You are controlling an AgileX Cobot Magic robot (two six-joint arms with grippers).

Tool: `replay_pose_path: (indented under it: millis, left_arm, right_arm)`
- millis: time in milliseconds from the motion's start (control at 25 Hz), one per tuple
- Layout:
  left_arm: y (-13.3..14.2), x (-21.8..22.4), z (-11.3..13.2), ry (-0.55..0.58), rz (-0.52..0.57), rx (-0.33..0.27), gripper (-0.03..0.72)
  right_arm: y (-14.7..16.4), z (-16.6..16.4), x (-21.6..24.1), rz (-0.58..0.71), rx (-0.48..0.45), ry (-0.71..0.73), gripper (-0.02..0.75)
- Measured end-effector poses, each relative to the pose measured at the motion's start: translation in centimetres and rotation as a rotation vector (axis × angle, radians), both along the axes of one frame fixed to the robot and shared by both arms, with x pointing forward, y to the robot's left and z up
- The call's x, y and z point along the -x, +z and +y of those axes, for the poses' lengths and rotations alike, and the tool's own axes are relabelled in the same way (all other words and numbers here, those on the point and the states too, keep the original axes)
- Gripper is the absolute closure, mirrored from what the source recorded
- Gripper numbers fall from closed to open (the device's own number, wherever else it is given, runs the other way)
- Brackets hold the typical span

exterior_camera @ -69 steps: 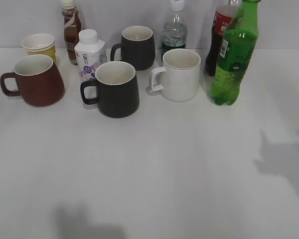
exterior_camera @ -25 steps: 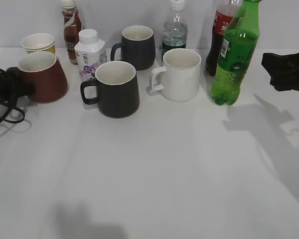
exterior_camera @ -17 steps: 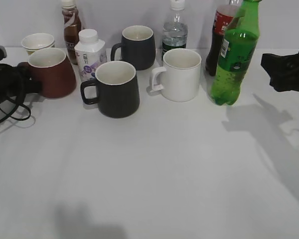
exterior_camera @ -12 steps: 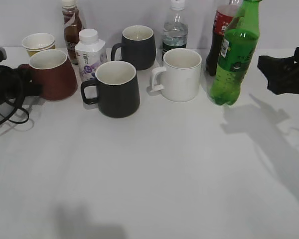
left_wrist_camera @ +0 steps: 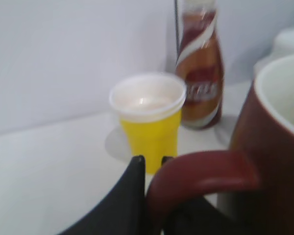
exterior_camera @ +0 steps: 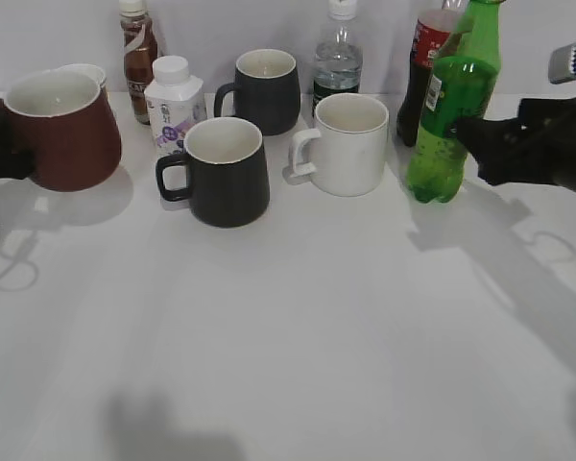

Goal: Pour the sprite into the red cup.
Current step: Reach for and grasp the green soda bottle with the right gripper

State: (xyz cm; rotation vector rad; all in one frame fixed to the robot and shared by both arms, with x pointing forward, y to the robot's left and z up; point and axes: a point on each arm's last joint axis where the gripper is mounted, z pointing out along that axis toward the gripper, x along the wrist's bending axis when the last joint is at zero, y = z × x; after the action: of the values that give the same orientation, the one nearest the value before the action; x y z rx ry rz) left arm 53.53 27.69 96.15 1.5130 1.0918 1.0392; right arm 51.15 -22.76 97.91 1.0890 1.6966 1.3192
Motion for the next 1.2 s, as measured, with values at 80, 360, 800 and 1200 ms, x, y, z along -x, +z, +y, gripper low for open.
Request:
replay_pose_path:
  millis: [80,360,800,1200]
  left_arm:
    - [0.8,1.2,-0.3,-0.009,0.002,-0.008,0.621]
    - [2.1,4.0,-2.9,-0.115,0.045,-0.062,0.621]
    - [2.7,7.1,-9.8,-0.406,0.045,-0.089,0.622]
    - [0.4,7.9,-13.0,-0.537,0.09,-0.092,0.622]
  right_arm:
    - [-0.5,0.3,-1.1,0.001,-0.021,0.005,0.15]
    - [-2.8,1.1,-4.7,0.026,-0.034,0.015,0.15]
    - [-5.3,1.8,-8.1,0.046,-0.035,0.018,0.172]
    - [-5.0,1.8,-8.4,0.047,-0.022,0.015,0.356]
